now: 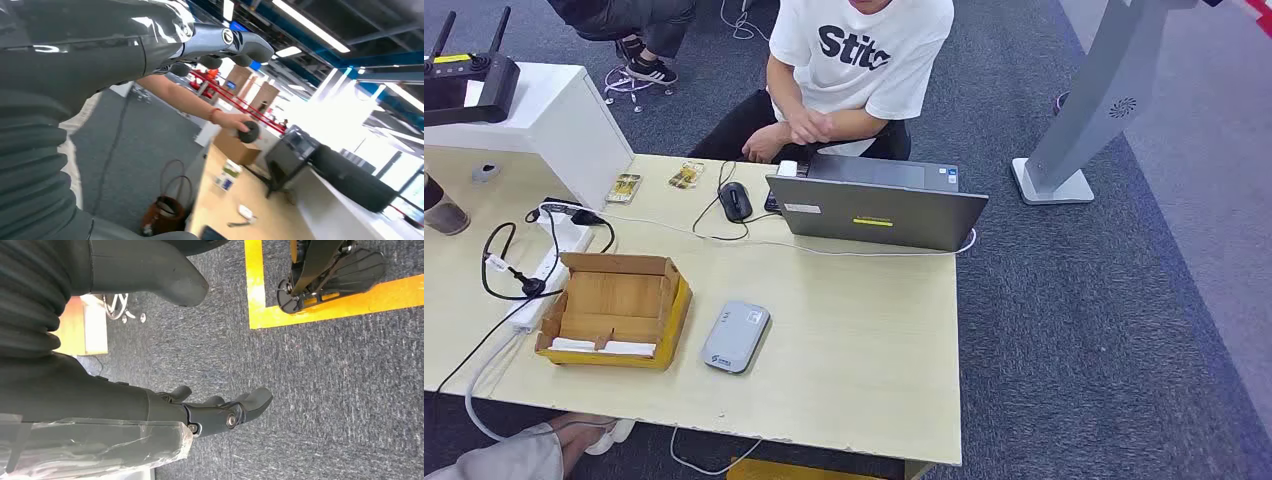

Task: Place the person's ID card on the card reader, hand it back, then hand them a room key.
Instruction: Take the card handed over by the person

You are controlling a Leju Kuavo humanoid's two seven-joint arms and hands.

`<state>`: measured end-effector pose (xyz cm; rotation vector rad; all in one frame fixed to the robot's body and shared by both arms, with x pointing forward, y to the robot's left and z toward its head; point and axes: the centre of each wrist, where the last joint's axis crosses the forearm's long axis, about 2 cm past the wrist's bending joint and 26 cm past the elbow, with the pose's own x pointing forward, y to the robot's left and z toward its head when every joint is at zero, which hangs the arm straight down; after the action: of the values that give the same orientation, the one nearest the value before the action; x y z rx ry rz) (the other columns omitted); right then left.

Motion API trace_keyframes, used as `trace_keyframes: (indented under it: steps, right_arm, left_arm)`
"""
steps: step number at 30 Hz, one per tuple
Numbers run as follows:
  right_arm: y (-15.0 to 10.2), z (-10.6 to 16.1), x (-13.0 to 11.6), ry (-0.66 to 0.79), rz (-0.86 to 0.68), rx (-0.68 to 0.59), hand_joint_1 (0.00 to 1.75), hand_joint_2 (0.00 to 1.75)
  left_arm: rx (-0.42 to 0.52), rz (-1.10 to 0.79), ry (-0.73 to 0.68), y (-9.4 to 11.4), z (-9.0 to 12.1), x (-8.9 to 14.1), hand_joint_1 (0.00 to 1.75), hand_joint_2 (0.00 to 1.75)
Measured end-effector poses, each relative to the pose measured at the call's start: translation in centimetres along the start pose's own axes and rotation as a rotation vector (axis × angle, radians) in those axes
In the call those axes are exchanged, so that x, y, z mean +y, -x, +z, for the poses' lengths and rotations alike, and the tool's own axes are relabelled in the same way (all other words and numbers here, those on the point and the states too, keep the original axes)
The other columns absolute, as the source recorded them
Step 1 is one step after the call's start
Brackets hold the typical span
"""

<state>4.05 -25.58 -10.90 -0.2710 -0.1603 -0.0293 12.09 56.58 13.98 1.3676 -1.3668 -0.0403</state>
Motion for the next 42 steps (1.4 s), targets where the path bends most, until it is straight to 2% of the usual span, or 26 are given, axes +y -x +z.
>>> trace_keyframes:
  steps: [2, 11, 20, 27, 35, 38, 42]
  right_arm:
    - [0.0, 0.0, 0.0, -0.002, 0.003, 0.0, 0.0, 1.75]
    - [-0.3, 0.0, 0.1, -0.014, 0.037, -0.004, 0.0, 1.75]
    - [-0.6, 0.0, 0.1, -0.027, 0.065, -0.003, 0.0, 1.75]
    - [-0.7, 0.0, 0.1, -0.03, 0.084, 0.006, 0.0, 1.75]
    - [-0.9, -0.1, 0.1, -0.041, 0.112, -0.002, 0.0, 1.75]
    - [-0.9, -0.1, 0.1, -0.048, 0.122, -0.01, 0.0, 1.75]
    - [-0.9, -0.1, 0.1, -0.052, 0.127, -0.01, 0.0, 1.75]
  left_arm:
    - [-0.018, 0.0, 0.012, -0.6, -0.5, -0.6, 0.0, 1.75]
    - [-0.162, -0.003, 0.133, -7.1, -3.6, -6.8, 0.0, 1.75]
    - [-0.306, -0.039, 0.258, -13.8, -4.2, -12.9, 0.0, 1.75]
    - [-0.473, -0.092, 0.346, -19.6, -2.4, -17.3, 0.0, 1.75]
    - [-0.694, -0.102, 0.432, -26.1, 1.0, -20.9, 0.0, 1.75]
    - [-0.764, -0.1, 0.459, -27.9, 2.2, -21.7, 0.0, 1.75]
    - [-0.814, -0.094, 0.481, -29.2, 3.3, -22.2, 0.0, 1.75]
